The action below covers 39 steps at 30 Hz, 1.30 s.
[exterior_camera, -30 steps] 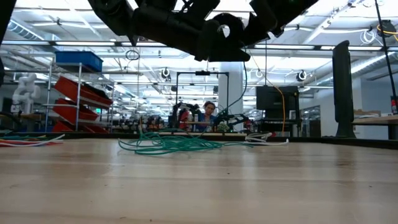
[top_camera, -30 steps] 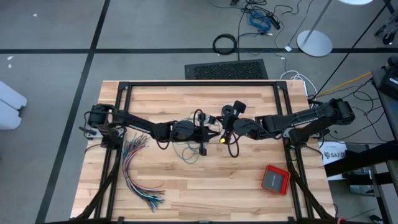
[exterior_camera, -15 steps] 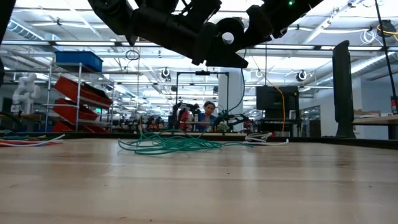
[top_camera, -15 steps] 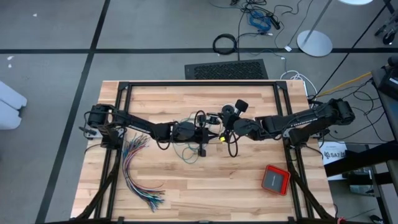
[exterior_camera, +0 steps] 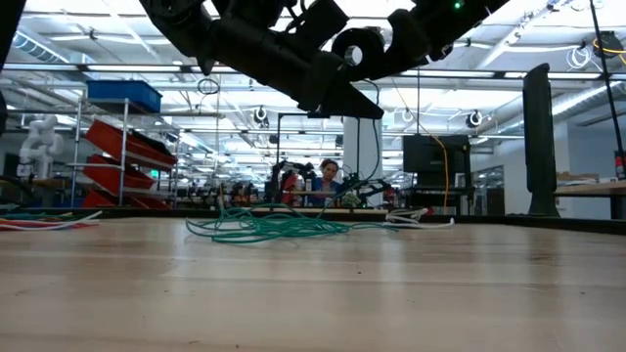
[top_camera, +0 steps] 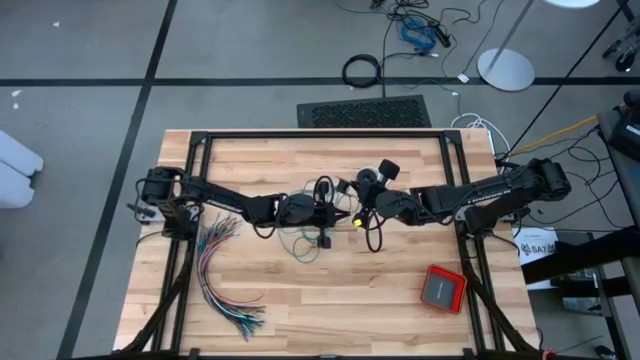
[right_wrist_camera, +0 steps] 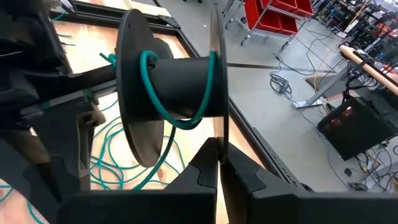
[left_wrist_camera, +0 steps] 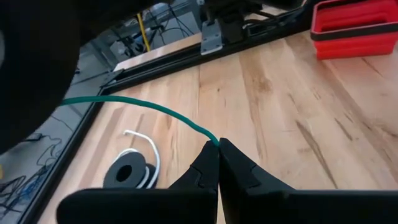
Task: Coil cords
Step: Coil the green wire onto the spool
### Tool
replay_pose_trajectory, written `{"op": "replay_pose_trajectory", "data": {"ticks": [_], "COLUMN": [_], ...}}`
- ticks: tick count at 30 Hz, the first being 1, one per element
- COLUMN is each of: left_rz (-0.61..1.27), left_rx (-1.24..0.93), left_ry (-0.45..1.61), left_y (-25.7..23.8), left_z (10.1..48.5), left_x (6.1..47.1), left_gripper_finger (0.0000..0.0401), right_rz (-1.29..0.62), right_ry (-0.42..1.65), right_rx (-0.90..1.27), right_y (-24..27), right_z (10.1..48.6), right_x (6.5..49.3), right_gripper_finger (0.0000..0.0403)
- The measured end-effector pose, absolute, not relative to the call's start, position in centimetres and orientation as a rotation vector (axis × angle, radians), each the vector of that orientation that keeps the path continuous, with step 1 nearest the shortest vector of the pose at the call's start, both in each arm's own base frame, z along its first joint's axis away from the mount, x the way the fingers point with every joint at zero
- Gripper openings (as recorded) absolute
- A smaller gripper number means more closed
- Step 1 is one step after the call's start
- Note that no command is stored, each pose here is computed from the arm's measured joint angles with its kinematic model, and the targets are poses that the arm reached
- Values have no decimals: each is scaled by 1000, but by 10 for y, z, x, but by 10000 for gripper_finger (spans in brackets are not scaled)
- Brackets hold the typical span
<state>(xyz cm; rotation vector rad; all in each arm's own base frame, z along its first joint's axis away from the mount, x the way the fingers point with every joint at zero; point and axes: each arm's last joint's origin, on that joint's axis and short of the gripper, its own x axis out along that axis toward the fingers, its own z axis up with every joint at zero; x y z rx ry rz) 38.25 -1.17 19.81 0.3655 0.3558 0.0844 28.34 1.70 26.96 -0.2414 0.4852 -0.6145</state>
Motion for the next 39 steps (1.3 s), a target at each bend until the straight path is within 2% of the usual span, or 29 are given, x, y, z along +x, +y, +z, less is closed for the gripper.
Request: {"op": "replay_pose_trajectory", "data": {"ticks": [21,39], "left_rz": [199,218], "left_rx": [368,435], "left_ry": [265,246], "left_y": [-18,-17], "left_z": [208,215], "left_x": [384,387], "left_gripper_finger": [0,0], "right_rz": [-705,-692], "right_ry": [526,573], "right_rx": [-183,-112], "right_y": [-1,0], "right_z": [264,229], "right_x": [280,269], "right_gripper_finger": [0,0]}}
